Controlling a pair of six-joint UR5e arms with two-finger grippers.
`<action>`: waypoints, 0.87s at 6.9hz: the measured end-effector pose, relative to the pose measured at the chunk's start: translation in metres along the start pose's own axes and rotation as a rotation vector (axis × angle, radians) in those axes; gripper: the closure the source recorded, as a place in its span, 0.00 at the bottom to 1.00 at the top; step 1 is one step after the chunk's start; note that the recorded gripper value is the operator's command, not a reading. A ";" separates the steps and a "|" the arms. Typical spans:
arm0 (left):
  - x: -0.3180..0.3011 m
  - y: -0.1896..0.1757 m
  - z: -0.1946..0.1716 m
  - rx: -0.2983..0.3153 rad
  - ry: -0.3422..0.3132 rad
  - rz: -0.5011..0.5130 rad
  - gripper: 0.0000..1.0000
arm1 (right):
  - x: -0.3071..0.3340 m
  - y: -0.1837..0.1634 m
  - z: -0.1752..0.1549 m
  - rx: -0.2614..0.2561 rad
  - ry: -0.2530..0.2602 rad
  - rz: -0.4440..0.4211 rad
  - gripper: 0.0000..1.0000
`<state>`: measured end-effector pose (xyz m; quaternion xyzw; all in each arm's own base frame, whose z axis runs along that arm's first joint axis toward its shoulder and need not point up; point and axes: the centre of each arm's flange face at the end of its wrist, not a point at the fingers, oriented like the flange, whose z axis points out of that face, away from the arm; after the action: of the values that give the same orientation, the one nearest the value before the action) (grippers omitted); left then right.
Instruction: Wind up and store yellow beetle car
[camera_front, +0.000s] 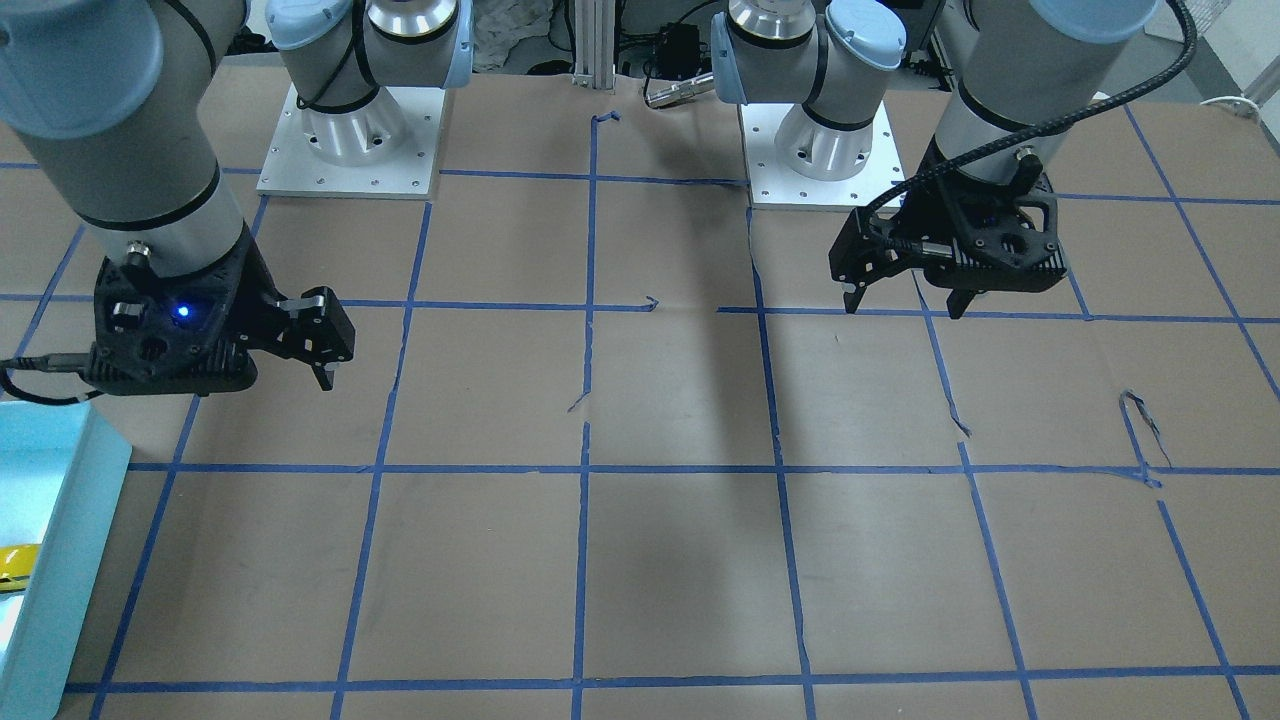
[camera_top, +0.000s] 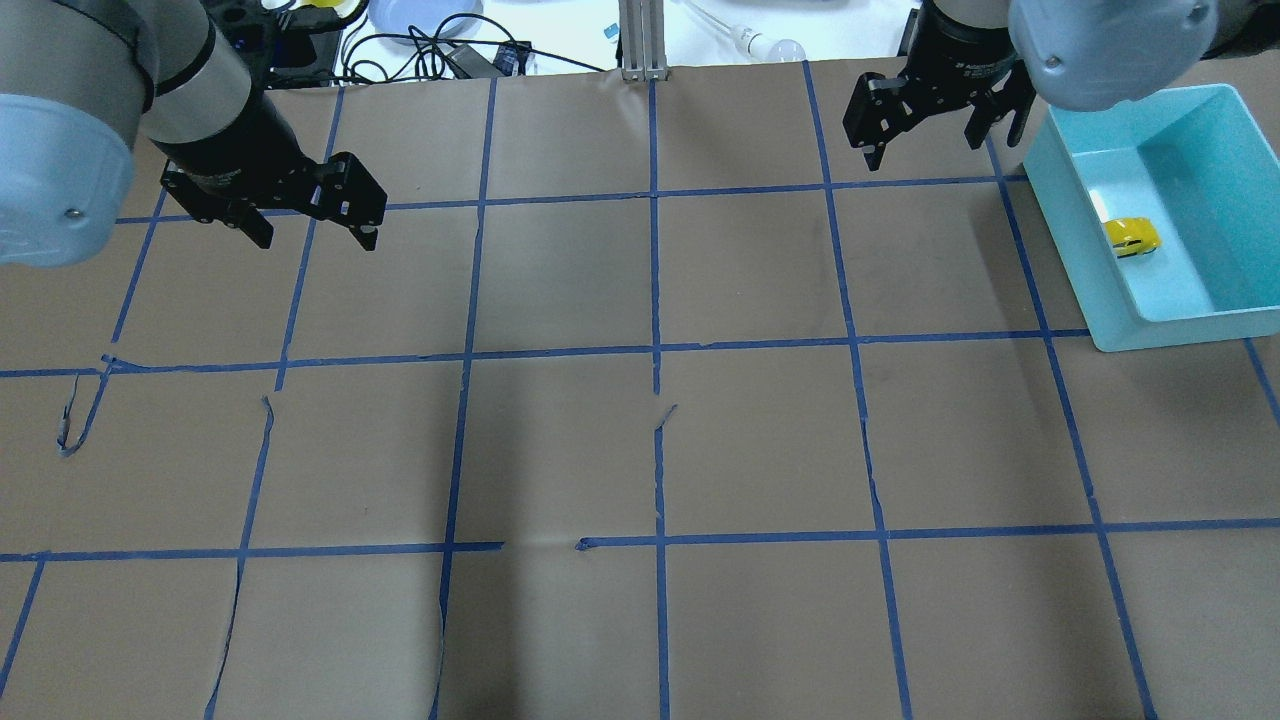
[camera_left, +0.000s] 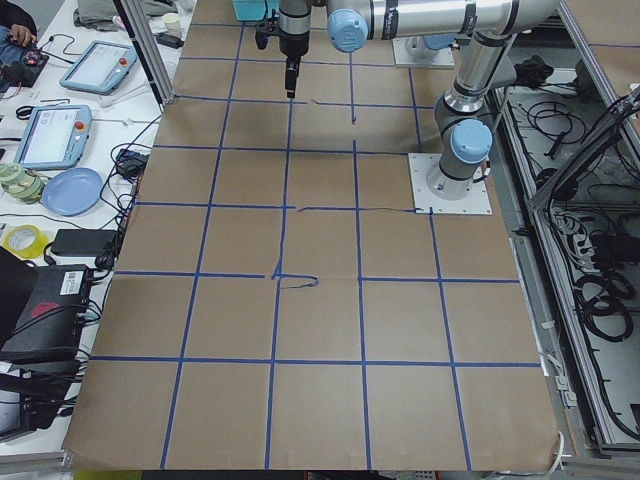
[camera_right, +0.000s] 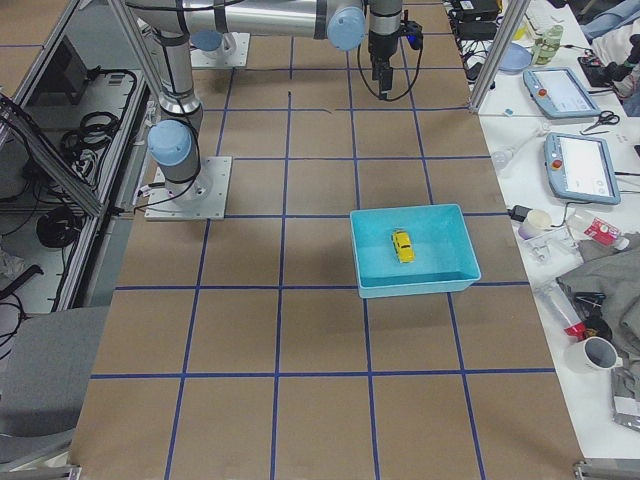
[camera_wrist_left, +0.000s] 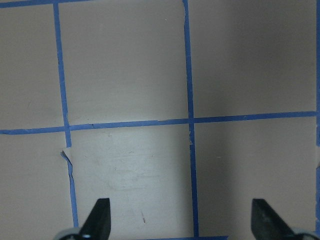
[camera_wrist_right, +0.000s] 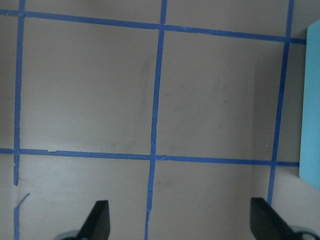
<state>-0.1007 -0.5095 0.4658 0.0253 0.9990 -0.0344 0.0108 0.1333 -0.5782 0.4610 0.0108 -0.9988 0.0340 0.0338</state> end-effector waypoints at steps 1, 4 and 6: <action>0.000 0.000 0.000 0.000 0.000 0.000 0.00 | 0.002 0.003 -0.004 -0.005 -0.015 0.108 0.07; 0.000 0.001 0.000 0.001 0.000 -0.001 0.00 | 0.003 0.009 -0.007 -0.004 -0.075 0.143 0.00; -0.001 0.001 -0.001 0.001 -0.001 -0.001 0.00 | 0.009 0.007 -0.017 0.018 -0.080 0.060 0.00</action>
<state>-0.1000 -0.5088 0.4662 0.0246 0.9990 -0.0349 0.0110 0.1256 -0.5700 0.4778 -0.0173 -0.9989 0.0434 -0.0071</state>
